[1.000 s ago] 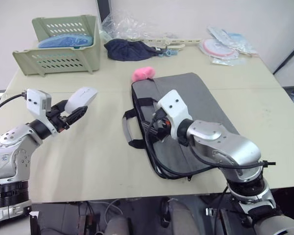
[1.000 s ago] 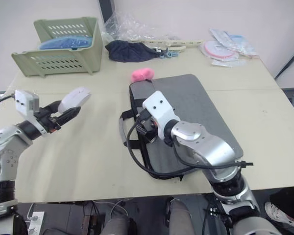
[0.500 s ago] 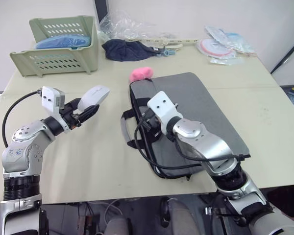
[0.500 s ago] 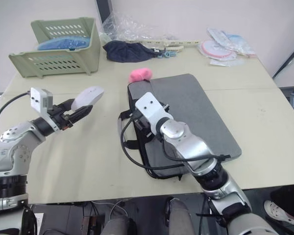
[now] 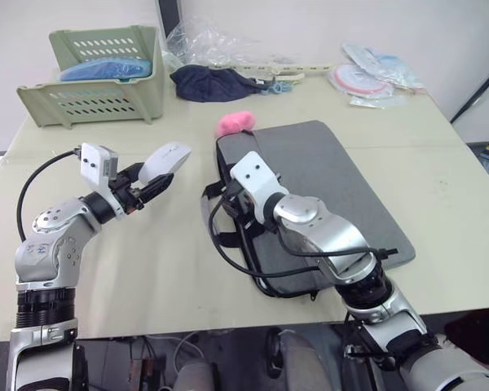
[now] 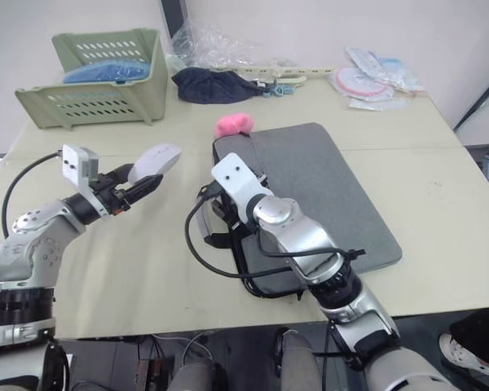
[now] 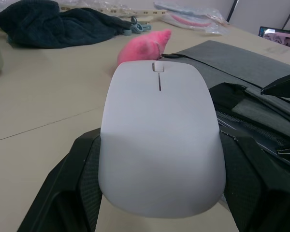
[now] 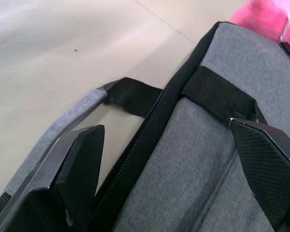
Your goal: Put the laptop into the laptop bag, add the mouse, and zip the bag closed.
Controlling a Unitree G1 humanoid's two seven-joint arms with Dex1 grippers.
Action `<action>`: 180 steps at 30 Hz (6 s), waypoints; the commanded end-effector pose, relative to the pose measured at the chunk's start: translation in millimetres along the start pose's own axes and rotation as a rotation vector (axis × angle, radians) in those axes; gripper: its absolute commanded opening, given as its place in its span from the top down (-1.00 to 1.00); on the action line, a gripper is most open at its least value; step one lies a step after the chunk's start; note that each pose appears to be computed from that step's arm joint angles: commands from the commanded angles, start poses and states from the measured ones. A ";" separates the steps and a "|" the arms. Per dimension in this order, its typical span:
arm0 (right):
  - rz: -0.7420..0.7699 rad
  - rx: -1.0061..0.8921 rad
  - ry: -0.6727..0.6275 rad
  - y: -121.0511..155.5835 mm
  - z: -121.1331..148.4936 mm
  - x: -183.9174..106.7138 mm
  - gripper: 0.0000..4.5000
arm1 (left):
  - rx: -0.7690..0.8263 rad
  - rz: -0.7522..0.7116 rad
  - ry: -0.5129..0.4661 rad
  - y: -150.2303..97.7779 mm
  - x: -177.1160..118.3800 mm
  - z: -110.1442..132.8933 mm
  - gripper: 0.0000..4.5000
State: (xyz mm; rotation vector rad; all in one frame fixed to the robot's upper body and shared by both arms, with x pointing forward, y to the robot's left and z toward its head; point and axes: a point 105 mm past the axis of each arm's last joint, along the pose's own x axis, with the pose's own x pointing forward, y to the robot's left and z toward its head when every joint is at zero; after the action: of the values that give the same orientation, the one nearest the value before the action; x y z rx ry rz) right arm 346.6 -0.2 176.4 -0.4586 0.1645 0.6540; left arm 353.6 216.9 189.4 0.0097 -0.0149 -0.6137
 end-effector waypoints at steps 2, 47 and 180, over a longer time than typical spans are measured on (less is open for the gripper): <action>-0.032 -0.086 0.056 -4.0 -8.4 -1.2 -1.00 | 0.037 -0.002 -0.035 -0.6 2.5 10.8 -0.23; -0.217 -0.165 0.098 -55.3 -10.1 -38.8 1.00 | 0.017 -0.043 -0.032 -12.3 16.8 1.0 -0.23; -0.011 -0.304 -0.157 -76.0 85.4 -65.2 1.00 | 0.122 -0.509 0.128 -112.3 97.5 -16.6 -0.98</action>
State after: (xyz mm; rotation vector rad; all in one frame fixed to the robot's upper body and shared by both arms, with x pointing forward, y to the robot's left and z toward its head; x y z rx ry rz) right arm 346.9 -49.0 278.4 -0.6856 0.0047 0.7283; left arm 382.9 64.7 150.3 0.1960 0.1270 -1.0787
